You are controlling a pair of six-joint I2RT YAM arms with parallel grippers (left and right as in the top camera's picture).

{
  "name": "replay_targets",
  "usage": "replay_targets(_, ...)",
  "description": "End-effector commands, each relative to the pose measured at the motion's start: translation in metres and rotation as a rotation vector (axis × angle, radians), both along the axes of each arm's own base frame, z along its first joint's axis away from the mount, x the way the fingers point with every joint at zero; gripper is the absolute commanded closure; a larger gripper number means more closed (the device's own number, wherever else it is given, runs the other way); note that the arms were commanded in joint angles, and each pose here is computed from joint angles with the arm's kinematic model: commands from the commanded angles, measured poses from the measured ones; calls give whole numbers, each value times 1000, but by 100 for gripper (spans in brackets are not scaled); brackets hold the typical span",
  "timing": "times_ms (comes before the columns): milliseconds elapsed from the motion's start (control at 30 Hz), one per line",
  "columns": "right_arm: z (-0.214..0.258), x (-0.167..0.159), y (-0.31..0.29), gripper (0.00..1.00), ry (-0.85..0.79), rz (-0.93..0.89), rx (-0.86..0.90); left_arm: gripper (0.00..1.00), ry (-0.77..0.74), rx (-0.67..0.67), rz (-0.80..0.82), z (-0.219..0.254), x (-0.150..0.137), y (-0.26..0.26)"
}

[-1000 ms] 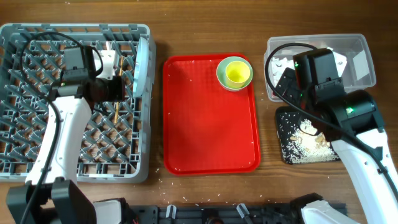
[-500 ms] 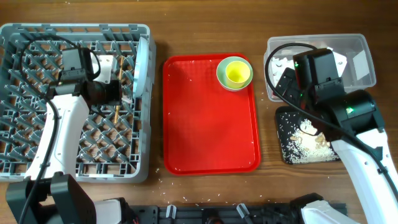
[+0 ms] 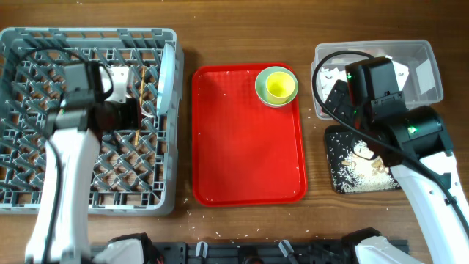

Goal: Sort waste into correct bins and load items into the dishwasher rack

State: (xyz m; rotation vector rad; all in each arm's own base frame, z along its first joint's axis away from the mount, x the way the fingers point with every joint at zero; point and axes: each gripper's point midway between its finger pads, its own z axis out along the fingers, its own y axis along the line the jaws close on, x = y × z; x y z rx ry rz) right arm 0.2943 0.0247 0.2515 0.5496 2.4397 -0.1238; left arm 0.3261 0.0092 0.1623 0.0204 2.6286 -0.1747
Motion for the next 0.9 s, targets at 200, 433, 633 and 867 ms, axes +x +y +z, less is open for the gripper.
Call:
replay_targets(200, 1, 1, 1, 0, 0, 9, 0, 0, -357, -76, 120, 118, -83, -13)
replay_targets(433, 1, 1, 1, 0, 0, 9, 0, 0, -239, -265, 362, 106, -127, -19)
replay_targets(633, 1, 1, 1, 0, 0, 9, 0, 0, -150, -262, 372, 92, -142, -21)
replay_targets(867, 1, 1, 1, 0, 0, 9, 0, 0, -150, -262, 372, 92, -142, -21)
